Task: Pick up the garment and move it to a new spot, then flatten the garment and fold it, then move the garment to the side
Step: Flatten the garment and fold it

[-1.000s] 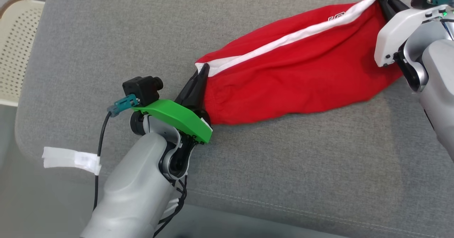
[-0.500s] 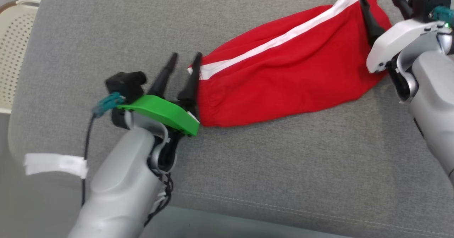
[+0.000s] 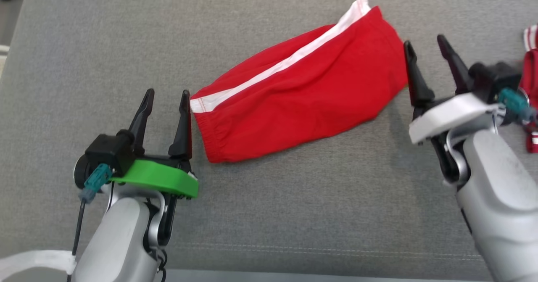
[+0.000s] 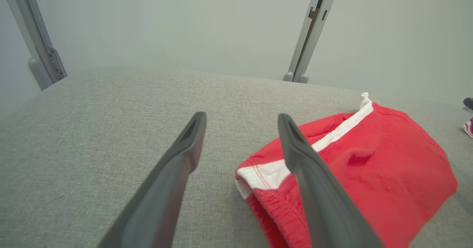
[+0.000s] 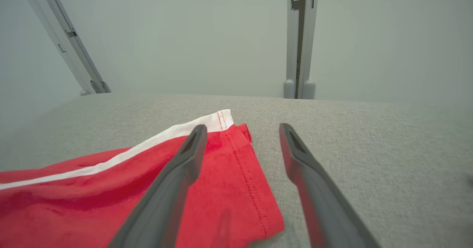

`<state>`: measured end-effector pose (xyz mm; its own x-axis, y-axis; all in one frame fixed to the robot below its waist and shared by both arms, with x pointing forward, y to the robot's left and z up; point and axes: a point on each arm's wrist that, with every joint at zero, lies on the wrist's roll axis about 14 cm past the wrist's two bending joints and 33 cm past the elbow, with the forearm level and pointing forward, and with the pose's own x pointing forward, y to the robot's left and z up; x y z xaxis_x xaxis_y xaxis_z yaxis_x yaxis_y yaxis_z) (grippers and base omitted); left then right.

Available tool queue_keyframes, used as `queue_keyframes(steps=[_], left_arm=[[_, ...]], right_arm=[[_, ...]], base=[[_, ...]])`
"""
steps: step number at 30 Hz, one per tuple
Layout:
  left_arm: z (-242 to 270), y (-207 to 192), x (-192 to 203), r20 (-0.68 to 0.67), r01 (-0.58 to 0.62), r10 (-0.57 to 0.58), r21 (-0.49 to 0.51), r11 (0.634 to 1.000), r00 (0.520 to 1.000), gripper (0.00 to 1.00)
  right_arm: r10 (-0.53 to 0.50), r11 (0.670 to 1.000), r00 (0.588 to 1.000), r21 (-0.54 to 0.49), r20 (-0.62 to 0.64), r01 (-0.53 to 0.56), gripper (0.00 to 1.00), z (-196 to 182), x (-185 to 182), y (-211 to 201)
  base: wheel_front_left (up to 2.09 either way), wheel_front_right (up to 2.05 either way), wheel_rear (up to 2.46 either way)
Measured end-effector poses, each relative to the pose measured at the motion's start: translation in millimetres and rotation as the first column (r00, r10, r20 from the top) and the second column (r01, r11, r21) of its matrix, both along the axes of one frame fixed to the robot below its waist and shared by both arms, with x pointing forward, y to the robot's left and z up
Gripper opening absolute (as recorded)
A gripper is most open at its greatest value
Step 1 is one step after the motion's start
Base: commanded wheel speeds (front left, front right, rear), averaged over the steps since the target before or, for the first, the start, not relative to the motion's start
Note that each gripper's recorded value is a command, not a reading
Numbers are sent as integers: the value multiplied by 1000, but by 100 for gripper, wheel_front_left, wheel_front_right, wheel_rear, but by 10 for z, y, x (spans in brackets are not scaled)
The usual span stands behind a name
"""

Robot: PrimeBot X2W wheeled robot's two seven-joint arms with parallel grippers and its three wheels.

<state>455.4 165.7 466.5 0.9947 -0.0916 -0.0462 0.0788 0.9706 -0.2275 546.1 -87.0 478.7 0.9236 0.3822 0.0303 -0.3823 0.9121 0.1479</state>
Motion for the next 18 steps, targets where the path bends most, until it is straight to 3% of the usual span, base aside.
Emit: queue_keyframes(steps=[11,18], left_arm=[[67,-29,-307,17,-2,2,44,999,1000,100],[87,-50,-481,18,-6,5,49,999,1000,100]], right_arm=[[-122,992,992,45,43,120,100,173,-784,-279],[-175,984,983,54,50,172,100,247,-1088,-427]], base=[[0,0,0],[0,0,0]])
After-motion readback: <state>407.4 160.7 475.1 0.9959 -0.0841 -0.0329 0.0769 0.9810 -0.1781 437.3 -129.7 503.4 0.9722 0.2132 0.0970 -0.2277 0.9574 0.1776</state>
